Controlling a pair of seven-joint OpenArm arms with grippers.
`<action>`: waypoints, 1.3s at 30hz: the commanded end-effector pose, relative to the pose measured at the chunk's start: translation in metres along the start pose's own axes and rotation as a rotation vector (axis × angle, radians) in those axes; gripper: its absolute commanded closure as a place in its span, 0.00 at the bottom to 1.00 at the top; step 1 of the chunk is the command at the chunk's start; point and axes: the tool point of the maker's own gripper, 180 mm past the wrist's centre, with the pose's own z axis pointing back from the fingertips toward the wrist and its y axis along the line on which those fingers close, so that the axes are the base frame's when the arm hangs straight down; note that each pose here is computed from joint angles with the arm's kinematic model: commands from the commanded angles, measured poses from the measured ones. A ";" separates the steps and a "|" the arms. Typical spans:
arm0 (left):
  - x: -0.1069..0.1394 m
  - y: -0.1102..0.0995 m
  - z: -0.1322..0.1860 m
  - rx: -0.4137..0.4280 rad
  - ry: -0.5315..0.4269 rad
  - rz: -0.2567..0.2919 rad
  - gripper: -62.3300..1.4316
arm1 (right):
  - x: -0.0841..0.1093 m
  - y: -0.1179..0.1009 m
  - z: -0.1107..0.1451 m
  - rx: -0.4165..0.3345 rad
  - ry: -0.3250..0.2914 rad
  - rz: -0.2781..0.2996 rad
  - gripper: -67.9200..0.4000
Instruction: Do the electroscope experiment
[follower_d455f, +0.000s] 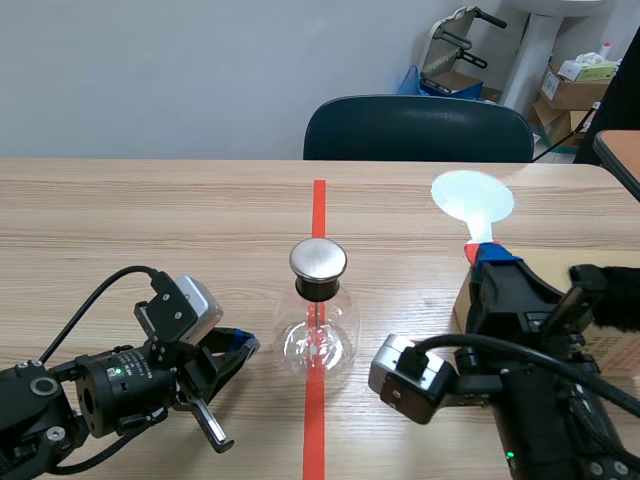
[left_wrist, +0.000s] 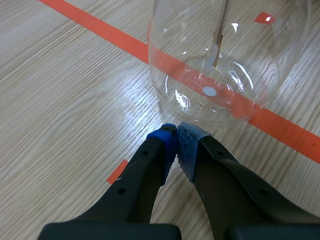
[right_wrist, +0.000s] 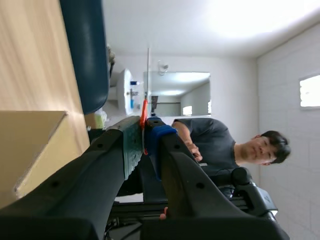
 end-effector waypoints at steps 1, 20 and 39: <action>0.014 0.006 -0.001 0.006 -0.048 -0.008 0.91 | -0.010 -0.012 0.005 -0.041 0.003 0.001 0.98; 0.036 0.004 0.042 -0.133 -0.161 0.026 0.44 | -0.113 -0.009 0.052 0.055 -0.001 0.015 0.98; 0.062 -0.048 0.099 -0.312 -0.201 0.013 0.20 | -0.161 0.024 0.079 0.081 0.087 -0.029 0.98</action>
